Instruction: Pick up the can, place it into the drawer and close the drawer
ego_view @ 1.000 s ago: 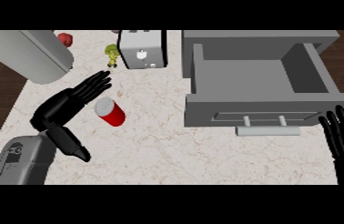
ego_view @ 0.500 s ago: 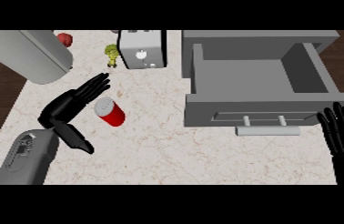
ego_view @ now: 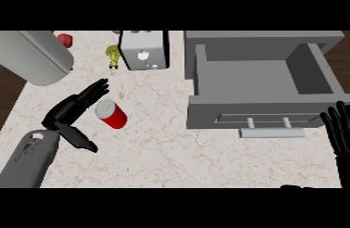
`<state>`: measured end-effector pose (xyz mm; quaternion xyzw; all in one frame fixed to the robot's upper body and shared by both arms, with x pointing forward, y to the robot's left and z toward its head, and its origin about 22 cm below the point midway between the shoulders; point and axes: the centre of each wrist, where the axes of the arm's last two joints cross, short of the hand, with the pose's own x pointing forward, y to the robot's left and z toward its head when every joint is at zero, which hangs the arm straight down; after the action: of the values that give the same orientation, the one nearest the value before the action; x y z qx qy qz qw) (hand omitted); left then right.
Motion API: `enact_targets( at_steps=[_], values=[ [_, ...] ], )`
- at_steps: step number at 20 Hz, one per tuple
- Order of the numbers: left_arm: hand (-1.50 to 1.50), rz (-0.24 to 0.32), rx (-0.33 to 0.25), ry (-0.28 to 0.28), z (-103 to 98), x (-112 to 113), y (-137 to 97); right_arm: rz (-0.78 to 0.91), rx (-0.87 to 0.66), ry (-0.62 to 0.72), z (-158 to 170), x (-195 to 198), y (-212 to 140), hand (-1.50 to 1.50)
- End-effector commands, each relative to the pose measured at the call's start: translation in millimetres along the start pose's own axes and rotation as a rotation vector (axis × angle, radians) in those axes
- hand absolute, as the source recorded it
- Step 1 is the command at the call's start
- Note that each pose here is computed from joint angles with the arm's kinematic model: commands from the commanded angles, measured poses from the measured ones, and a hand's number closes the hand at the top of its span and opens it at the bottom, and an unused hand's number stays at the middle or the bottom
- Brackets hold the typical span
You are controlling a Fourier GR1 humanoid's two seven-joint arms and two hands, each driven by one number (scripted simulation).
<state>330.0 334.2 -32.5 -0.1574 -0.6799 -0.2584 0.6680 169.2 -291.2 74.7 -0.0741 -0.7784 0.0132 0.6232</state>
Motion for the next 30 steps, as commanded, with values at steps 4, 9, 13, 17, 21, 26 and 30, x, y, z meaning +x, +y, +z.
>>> enact_targets(
  at_steps=[4, 9, 13, 17, 21, 26, 30],
  values=[
    [-1.5, 0.005, -0.047, -0.02, -5.1, -20.4, 1.0, -0.018, 0.01, -0.019, -2.3, 5.1, -0.9, -1.5],
    [-1.5, 0.011, 0.0, -0.014, 21.9, -29.5, 18.0, -0.013, 0.011, -0.016, 4.6, -3.1, 10.7, -1.5],
    [-1.5, 0.048, 0.004, 0.014, 17.2, -42.2, 5.2, 0.0, 0.009, -0.013, 1.2, 5.0, -8.3, -1.5],
    [-1.5, 0.049, -0.007, 0.024, 4.5, -31.8, 12.6, -0.018, 0.005, -0.032, -7.3, 10.4, -4.7, -1.5],
    [-1.5, 0.059, -0.01, 0.011, 23.8, -45.3, 8.6, -0.021, -0.005, -0.021, -3.2, 13.4, -0.9, -1.5],
    [-1.5, 0.041, -0.016, 0.018, 0.5, -39.6, 2.9, -0.003, -0.017, -0.022, 7.8, 5.3, 2.2, -1.5],
    [-1.5, 0.069, -0.002, 0.007, -13.8, -43.6, -11.3, 0.006, -0.005, -0.022, 3.6, 6.8, 2.7, -1.5]
  ],
)
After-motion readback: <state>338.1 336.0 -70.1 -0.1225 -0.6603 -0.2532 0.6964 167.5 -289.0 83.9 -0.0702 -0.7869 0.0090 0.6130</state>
